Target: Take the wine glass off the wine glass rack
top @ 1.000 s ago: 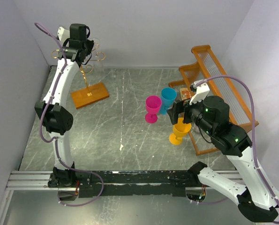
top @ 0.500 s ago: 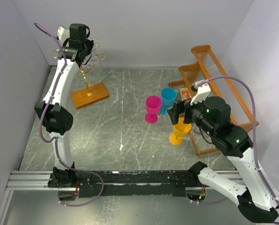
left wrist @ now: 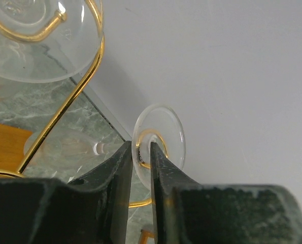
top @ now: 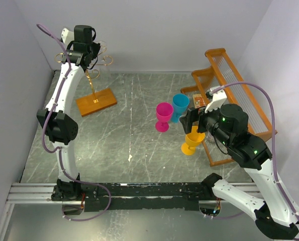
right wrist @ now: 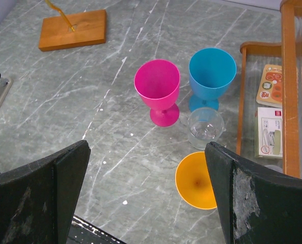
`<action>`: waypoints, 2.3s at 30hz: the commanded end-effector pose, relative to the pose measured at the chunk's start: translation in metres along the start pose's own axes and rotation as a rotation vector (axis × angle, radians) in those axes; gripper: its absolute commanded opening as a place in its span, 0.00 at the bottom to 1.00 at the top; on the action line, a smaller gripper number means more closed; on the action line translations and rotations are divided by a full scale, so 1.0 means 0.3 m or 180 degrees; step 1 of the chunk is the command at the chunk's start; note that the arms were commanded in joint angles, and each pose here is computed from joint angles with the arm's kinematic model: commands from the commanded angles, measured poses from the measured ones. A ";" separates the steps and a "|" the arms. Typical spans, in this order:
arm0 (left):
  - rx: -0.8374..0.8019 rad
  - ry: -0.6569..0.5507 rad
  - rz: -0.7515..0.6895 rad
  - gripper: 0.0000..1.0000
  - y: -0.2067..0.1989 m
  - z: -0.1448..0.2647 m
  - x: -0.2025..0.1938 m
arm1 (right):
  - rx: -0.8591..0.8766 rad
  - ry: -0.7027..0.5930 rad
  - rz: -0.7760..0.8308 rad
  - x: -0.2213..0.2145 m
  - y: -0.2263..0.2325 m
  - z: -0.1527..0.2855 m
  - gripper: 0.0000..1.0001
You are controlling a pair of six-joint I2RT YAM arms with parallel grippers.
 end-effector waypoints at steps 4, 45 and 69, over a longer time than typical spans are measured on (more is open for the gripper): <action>-0.0313 -0.0043 0.0036 0.32 -0.098 0.081 0.056 | -0.0040 -0.0149 -0.0056 0.029 -0.006 0.011 0.98; -0.0655 0.0290 0.0358 0.07 -0.169 0.140 0.058 | -0.0081 -0.0200 -0.0046 0.030 -0.014 0.023 0.98; -0.0622 0.0116 0.0391 0.07 -0.134 0.183 0.207 | -0.0034 -0.0208 -0.0084 0.029 -0.006 0.027 0.98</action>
Point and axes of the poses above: each gripper's point midway between its finger pads, its own z axis back along the fingers, its own y axis along the line the jaws close on, x = y × z, the point moved 5 cm from there along z, back along the fingers, and after that the axes turned 12 degrees about z, right-handed, at the moved point
